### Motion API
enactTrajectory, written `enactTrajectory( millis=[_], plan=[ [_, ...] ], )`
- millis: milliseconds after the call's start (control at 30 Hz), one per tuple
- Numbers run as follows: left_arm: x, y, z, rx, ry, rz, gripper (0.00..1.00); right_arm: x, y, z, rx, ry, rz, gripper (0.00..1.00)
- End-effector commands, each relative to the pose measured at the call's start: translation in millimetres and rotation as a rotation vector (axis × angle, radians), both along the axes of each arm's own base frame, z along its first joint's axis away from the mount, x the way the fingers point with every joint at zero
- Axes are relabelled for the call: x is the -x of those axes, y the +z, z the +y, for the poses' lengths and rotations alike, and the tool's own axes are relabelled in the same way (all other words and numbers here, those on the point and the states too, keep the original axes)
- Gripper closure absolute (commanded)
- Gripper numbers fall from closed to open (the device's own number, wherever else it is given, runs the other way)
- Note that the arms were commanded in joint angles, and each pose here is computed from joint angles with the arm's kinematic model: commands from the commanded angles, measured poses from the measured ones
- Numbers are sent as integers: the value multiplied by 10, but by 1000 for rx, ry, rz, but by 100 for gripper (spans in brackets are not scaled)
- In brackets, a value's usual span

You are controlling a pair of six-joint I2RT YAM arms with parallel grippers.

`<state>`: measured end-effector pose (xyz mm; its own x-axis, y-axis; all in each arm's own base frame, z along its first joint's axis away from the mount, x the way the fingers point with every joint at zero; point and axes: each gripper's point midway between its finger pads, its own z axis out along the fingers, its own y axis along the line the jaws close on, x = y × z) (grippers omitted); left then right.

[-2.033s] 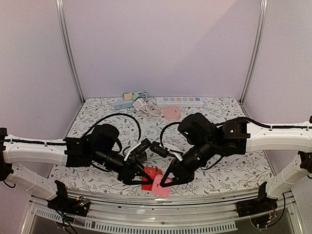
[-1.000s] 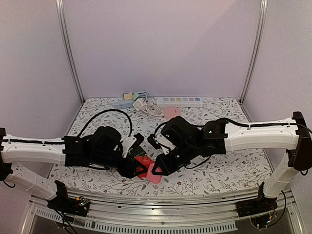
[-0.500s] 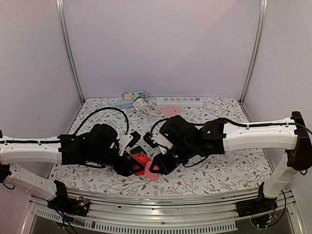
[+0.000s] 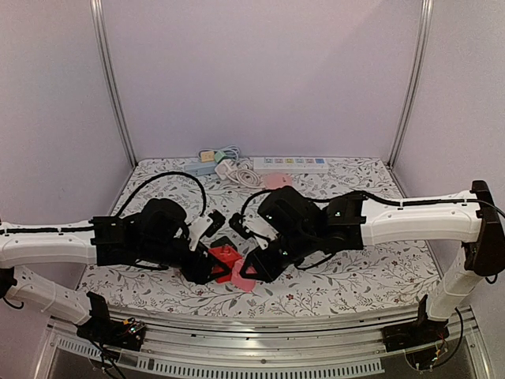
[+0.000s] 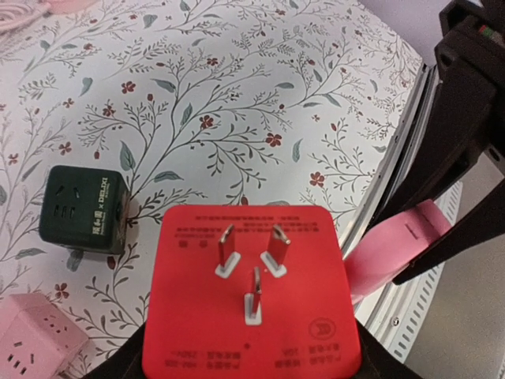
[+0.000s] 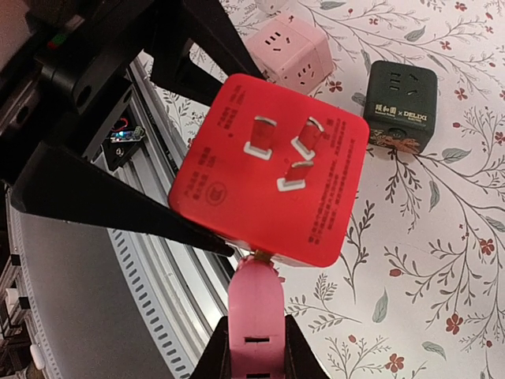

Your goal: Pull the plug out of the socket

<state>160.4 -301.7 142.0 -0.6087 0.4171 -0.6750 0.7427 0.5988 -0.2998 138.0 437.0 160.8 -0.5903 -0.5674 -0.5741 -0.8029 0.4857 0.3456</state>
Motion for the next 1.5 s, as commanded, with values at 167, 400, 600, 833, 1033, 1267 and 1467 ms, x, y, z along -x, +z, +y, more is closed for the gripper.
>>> enactTrajectory(
  millis=[167,400,600,833,1033,1267,1467],
  plan=[
    [-280,-8,195,-52,179,-34,78,-236,-41,-77,62,-238,52,100],
    [-310,12,214,-59,188,-54,78,-200,-34,39,26,-242,109,100],
    [-231,42,142,-24,142,-21,78,-59,-78,40,55,-111,47,100],
    [-161,136,54,16,77,5,80,207,-158,-20,112,85,-34,100],
    [-153,136,59,15,62,11,80,257,-195,-74,126,146,-64,100],
    [-206,99,120,-8,93,-5,80,32,-168,-117,149,32,-123,100],
    [-266,44,180,-42,128,-23,80,-234,-149,-158,129,-183,-35,100]
  ],
)
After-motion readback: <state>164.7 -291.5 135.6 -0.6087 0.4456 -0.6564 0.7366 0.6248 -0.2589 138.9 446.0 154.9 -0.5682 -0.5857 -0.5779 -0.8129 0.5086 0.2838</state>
